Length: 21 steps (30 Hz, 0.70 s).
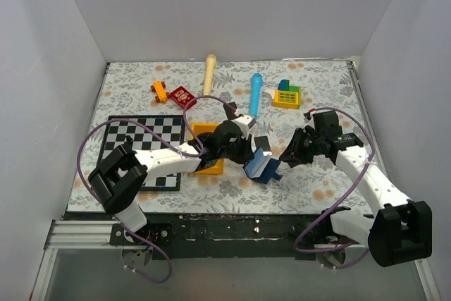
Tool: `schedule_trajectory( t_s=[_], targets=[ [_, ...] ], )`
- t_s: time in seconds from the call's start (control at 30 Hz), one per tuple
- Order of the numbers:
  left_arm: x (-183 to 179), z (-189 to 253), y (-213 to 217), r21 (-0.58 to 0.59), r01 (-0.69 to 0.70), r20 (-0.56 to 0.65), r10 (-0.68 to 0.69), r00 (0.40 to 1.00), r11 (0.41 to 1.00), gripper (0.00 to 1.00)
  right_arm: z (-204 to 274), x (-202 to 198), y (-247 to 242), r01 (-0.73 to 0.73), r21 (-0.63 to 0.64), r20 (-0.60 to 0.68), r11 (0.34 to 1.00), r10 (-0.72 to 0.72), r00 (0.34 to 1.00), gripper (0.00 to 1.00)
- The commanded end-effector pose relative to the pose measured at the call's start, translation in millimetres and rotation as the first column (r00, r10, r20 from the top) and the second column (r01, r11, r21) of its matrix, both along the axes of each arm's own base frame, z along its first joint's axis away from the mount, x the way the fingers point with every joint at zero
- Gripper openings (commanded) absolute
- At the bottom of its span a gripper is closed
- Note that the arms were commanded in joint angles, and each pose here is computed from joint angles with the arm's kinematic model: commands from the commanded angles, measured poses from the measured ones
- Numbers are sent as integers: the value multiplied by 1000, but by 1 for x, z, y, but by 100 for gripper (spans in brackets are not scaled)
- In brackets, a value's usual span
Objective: Put the credit cards into the card holder
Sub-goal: Open the card holder at the center of the board.
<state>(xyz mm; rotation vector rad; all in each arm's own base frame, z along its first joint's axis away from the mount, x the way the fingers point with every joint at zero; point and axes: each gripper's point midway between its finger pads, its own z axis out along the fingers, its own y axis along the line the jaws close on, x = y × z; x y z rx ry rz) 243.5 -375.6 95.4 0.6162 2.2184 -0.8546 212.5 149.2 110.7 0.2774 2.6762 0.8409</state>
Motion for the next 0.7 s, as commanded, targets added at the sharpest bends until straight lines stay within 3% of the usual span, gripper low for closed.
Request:
schedule_trajectory(
  t_s=[0.0, 0.37, 0.67],
  targets=[
    [3, 39, -11, -59, 5, 72, -1, 997, 998, 0, 11, 9, 6, -8, 46, 69, 999, 5, 998, 27],
    [-9, 39, -19, -9, 23, 108, -22, 994, 1000, 0, 7, 9, 22, -24, 154, 57, 988, 15, 998, 26],
    [-4, 30, -3, 163, -63, 193, 31, 981, 985, 0, 16, 12, 24, -19, 181, 99, 983, 2, 995, 25]
  ],
)
